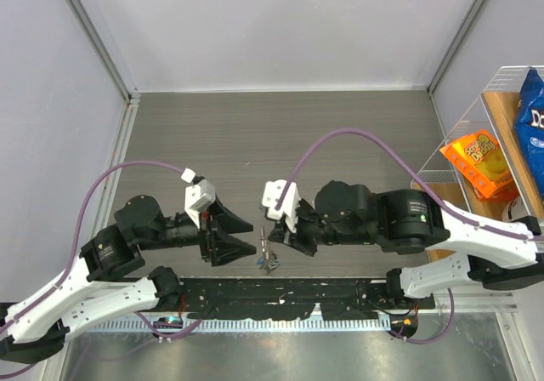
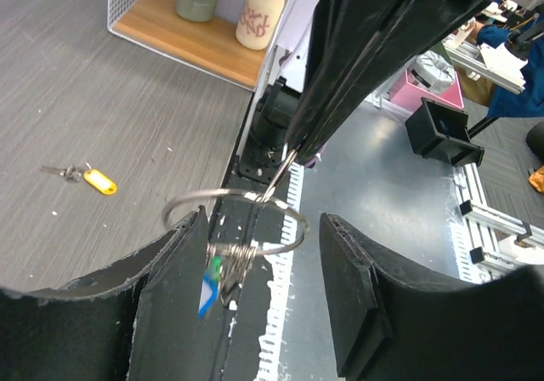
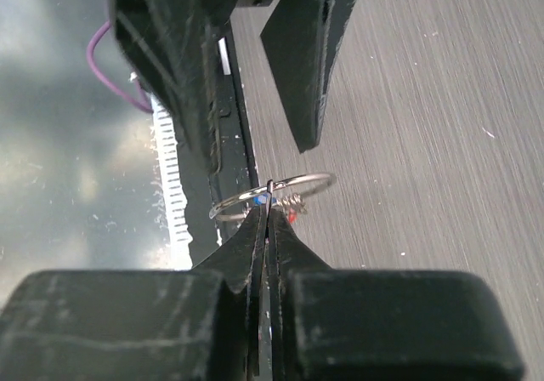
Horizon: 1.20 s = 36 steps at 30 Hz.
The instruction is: Put the keys on the keyring
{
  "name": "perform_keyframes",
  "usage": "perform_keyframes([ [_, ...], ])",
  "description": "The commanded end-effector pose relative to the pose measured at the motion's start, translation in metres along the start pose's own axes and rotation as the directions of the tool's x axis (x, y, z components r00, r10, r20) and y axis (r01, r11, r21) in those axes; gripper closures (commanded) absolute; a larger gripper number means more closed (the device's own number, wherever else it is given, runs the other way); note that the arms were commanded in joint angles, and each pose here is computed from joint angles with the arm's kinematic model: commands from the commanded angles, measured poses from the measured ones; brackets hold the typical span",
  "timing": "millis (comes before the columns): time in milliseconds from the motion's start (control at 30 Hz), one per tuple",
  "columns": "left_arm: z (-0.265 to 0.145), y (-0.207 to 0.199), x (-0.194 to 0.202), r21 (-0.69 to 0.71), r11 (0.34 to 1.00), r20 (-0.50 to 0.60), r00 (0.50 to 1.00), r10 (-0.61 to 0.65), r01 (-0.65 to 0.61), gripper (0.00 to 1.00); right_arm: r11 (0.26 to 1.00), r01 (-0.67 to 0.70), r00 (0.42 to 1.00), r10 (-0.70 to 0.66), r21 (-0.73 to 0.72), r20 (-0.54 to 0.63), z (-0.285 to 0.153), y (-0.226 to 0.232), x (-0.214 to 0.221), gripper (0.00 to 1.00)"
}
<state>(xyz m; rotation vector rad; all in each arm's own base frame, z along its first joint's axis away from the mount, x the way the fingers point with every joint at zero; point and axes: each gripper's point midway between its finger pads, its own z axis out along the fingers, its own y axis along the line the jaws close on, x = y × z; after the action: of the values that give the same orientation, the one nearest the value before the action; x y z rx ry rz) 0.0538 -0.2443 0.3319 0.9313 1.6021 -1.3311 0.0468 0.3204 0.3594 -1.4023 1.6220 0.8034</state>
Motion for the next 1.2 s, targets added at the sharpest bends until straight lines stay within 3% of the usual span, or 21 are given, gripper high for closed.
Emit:
perform_keyframes([
  [0,0.001,-0.013,-0.031,0.06,0.993,0.118,0.989,0.09,-0.098,0.39,0.987,-0.127,0.992,0.124,0.096,0.037,-0.004,-0.013,-0.026,0.94],
  [367,0.001,0.003,-0.035,-0.024,0.98,0.116,0.973,0.198,-0.196,0.31,0.96,-0.229,0.973,0.227,0.159,0.028,0.007,-0.03,-0.04,0.94],
  [867,0.019,0.028,-0.03,-0.086,0.945,0.139,0.936,0.324,-0.314,0.22,0.951,-0.291,0.957,0.291,0.103,0.019,0.016,-0.025,-0.047,0.94],
  [1033,0.026,0.031,-0.034,-0.092,0.941,0.165,0.926,0.338,-0.327,0.23,0.949,-0.3,0.954,0.3,0.092,0.015,0.016,-0.024,-0.047,0.94],
  [1167,0.032,0.037,-0.03,-0.099,0.939,0.145,0.928,0.342,-0.331,0.31,0.947,-0.31,0.951,0.309,0.08,0.027,0.016,-0.023,-0.052,0.94],
])
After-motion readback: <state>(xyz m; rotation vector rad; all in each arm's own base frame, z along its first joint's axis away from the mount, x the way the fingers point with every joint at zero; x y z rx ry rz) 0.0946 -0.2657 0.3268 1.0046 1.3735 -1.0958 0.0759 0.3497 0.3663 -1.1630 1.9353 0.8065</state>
